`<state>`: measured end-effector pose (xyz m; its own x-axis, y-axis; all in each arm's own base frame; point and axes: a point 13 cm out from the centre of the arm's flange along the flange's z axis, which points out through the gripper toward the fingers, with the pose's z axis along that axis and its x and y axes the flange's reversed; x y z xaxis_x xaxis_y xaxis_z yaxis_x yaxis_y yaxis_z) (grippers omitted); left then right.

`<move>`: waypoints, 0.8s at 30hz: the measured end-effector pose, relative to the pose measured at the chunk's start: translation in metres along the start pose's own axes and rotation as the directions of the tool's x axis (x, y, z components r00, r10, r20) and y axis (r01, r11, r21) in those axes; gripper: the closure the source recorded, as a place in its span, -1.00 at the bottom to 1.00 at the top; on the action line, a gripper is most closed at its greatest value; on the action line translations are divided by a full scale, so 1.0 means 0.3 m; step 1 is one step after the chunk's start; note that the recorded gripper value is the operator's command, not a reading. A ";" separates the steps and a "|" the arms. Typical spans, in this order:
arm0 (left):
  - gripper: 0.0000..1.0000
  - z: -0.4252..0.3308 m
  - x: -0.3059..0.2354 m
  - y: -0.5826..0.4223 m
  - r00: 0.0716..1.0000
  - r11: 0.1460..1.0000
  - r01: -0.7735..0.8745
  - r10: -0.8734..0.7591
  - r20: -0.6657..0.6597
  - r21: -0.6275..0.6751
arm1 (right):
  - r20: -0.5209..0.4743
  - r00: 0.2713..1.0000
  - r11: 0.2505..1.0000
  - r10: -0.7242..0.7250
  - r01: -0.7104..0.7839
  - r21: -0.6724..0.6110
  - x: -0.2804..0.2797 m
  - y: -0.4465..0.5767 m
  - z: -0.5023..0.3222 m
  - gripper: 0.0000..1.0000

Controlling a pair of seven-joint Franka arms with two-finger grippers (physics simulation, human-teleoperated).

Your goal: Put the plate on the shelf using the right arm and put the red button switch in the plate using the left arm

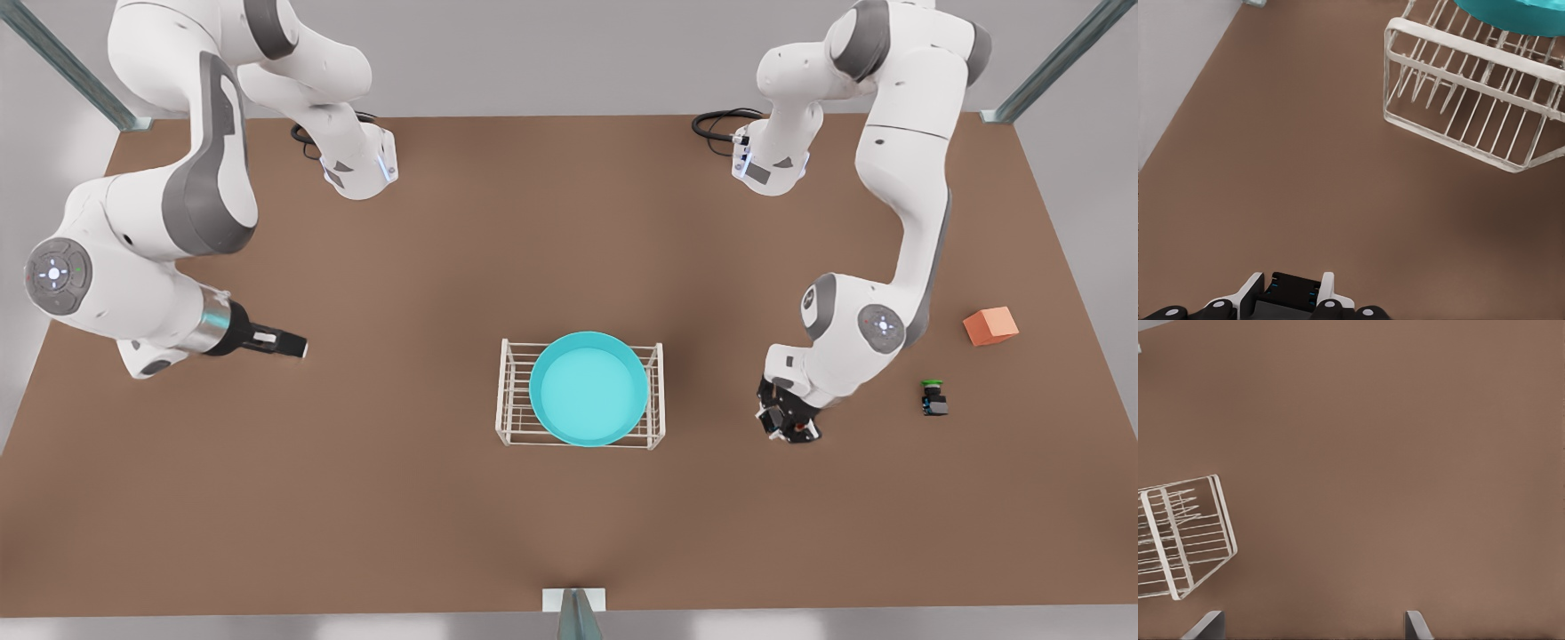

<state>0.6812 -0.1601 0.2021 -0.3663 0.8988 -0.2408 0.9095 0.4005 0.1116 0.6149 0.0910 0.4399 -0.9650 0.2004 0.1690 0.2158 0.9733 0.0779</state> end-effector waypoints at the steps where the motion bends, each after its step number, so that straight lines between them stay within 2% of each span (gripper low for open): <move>1: 0.02 -0.030 -0.043 -0.024 1.000 1.000 -0.013 0.013 0.005 0.001 | 0.000 1.000 1.000 -0.012 0.012 0.003 0.007 -0.006 -0.020 -1.00; 8: 0.02 -0.182 -0.311 -0.266 0.997 0.996 -0.077 0.076 0.014 0.051 | -0.030 0.994 0.994 -0.101 0.102 0.027 0.066 0.010 -0.062 -1.00; 14: 0.02 -0.190 -0.554 -0.604 0.994 0.985 -0.102 0.105 -0.010 0.137 | -0.059 0.987 0.988 -0.148 0.150 0.034 0.087 0.018 -0.046 -1.00; 18: 0.02 -0.226 -0.712 -0.654 1.000 0.989 -0.026 0.025 0.003 0.148 | -0.071 0.982 0.984 -0.173 0.176 0.035 0.093 0.027 -0.033 -1.00; 24: 0.02 -0.122 -0.826 -0.676 0.992 0.980 0.118 -0.111 -0.053 0.161 | -0.076 0.978 0.981 -0.192 0.192 -0.003 0.045 0.051 0.027 -1.00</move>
<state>0.5804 -0.4576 0.2744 -0.4744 0.8571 -0.2006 0.8798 0.4696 -0.0742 0.6040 0.1094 0.4353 -0.9743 0.0009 0.2253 0.0267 0.9934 0.1115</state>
